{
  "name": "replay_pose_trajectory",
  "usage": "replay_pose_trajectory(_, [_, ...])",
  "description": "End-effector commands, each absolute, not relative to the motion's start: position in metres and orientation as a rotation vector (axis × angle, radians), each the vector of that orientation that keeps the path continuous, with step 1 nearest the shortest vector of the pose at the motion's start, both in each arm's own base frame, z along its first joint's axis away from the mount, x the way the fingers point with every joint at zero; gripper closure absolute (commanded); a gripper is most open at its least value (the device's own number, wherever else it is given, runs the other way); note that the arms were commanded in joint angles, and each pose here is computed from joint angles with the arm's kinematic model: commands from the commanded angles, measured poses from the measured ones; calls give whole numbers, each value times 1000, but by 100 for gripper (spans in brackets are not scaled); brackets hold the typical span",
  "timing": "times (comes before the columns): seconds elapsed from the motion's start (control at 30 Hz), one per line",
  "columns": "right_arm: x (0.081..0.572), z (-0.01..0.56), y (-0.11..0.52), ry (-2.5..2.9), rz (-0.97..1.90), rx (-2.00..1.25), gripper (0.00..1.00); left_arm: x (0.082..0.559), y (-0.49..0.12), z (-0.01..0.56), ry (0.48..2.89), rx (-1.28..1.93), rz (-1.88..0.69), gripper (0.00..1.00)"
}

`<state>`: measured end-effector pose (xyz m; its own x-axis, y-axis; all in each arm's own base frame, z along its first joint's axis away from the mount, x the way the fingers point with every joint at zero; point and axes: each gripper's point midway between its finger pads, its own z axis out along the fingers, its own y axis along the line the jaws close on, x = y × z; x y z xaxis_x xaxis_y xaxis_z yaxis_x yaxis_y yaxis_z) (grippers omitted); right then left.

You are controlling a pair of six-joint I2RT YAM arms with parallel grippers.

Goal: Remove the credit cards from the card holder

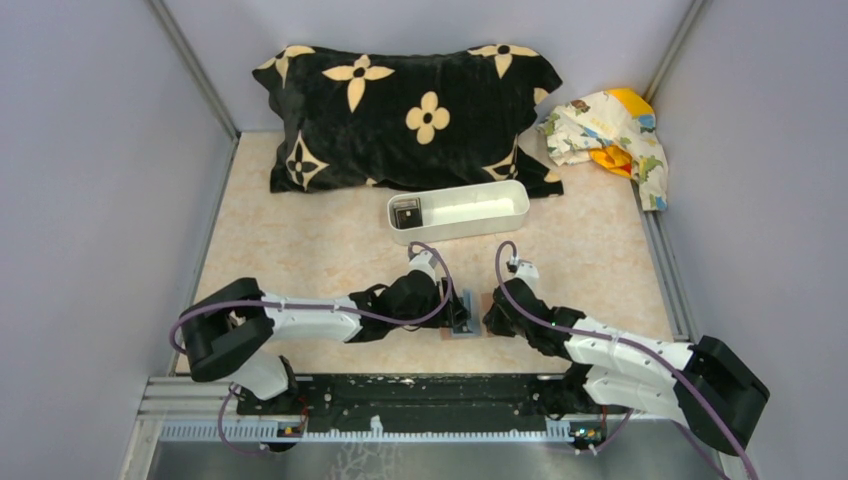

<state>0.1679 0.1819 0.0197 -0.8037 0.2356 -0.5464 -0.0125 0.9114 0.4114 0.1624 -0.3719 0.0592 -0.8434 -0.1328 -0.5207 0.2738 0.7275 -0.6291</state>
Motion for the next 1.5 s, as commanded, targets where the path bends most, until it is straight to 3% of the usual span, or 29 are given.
replay_pose_trajectory(0.0, [162,13,180,2477,538,150,100,162,-391,94,2280,149,-1121,34])
replay_pose_trajectory(0.43, [165,19,173,2448,517,180,100,159,-392,91,2288,178,-1122,34])
replay_pose_trajectory(0.87, [182,113,129,2124,508,301,100,156,-399,78,2316,204,-1133,34])
replay_pose_trajectory(1.23, [187,122,161,2170,571,161,100,155,-402,63,2351,244,-1104,37])
replay_pose_trajectory(1.47, [181,80,182,2304,579,97,100,156,-386,75,2322,201,-1089,37])
